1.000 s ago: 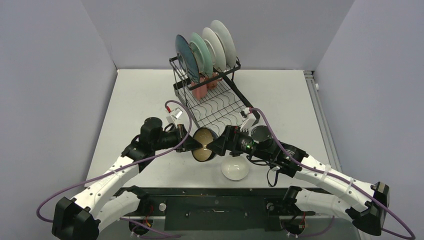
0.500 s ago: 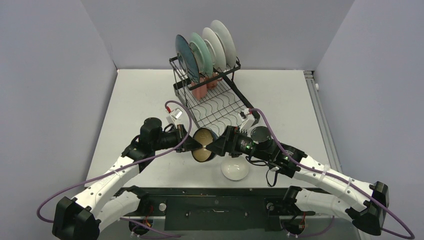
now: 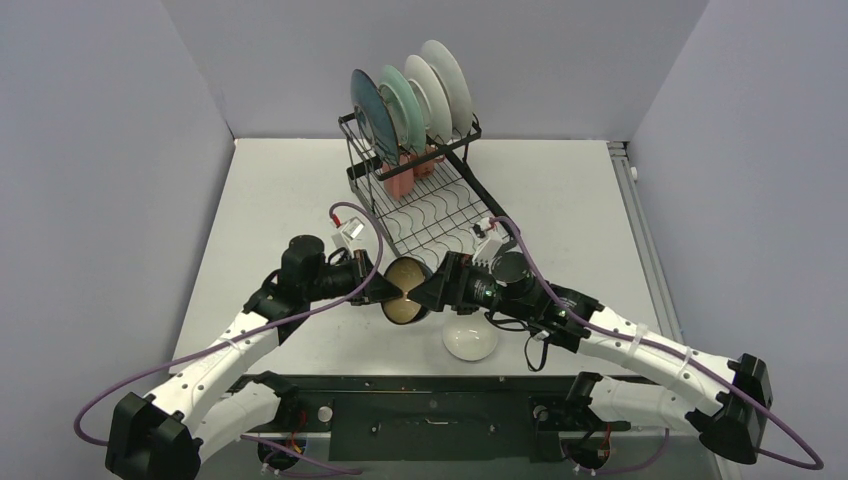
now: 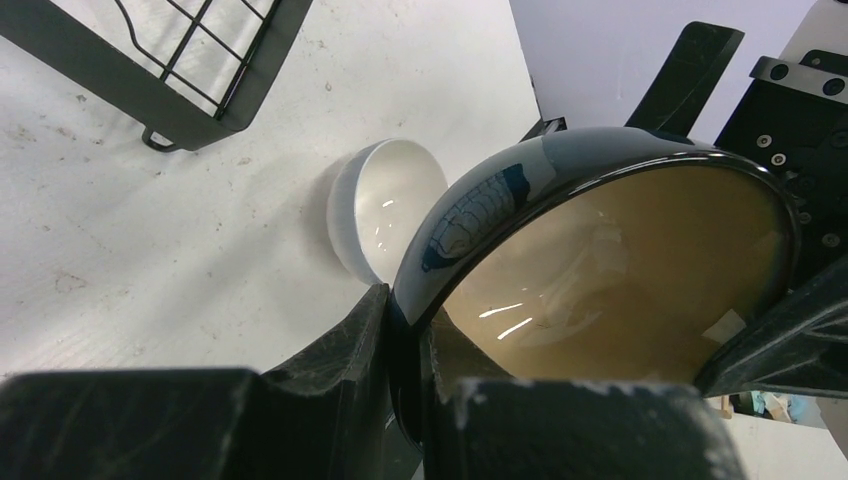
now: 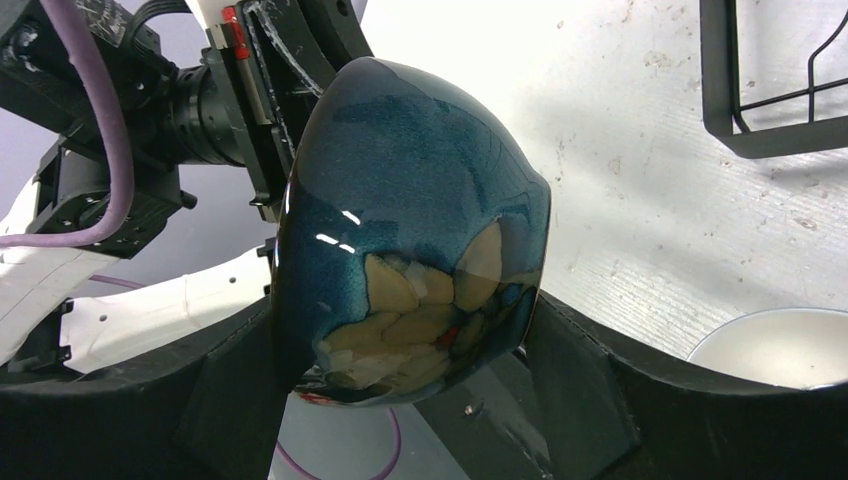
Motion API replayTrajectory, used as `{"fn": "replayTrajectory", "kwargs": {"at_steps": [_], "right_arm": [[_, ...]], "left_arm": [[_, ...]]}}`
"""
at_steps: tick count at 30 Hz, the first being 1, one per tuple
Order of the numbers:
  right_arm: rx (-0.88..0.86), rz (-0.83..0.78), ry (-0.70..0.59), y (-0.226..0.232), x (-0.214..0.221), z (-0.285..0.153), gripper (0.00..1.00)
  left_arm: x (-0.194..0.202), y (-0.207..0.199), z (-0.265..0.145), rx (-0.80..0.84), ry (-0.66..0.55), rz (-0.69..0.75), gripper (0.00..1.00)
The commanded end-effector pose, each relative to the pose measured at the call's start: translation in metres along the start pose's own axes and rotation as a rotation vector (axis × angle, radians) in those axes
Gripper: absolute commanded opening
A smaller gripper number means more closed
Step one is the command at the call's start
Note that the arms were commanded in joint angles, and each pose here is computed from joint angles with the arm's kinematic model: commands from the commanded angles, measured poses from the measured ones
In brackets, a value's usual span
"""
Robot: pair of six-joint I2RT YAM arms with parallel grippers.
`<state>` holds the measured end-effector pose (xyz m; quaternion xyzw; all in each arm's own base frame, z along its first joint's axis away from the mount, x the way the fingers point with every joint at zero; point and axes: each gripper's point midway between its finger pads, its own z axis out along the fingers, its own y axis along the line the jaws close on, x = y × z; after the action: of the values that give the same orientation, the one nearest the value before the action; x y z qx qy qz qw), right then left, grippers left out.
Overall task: Load the mixed dishes into the dish rack
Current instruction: Pick up the bowl from the dish rack.
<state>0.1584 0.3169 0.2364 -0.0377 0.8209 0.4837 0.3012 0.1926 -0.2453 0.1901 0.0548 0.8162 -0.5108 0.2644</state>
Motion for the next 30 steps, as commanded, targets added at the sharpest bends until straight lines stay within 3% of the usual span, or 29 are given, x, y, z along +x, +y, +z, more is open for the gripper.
{"fn": "replayTrajectory", "kwargs": {"at_steps": [1, 26, 30], "right_arm": [[-0.028, 0.005, -0.038, 0.015, -0.01, 0.005, 0.74], [0.01, 0.03, -0.047, 0.009, -0.011, 0.023, 0.72], [0.013, 0.03, -0.052, 0.01, -0.013, 0.022, 0.67]], "left_arm": [[-0.023, -0.034, -0.004, 0.103, -0.062, 0.085, 0.0], [-0.015, -0.019, 0.003, 0.054, -0.012, 0.036, 0.0], [-0.014, -0.018, 0.003, 0.051, -0.008, 0.034, 0.0]]}}
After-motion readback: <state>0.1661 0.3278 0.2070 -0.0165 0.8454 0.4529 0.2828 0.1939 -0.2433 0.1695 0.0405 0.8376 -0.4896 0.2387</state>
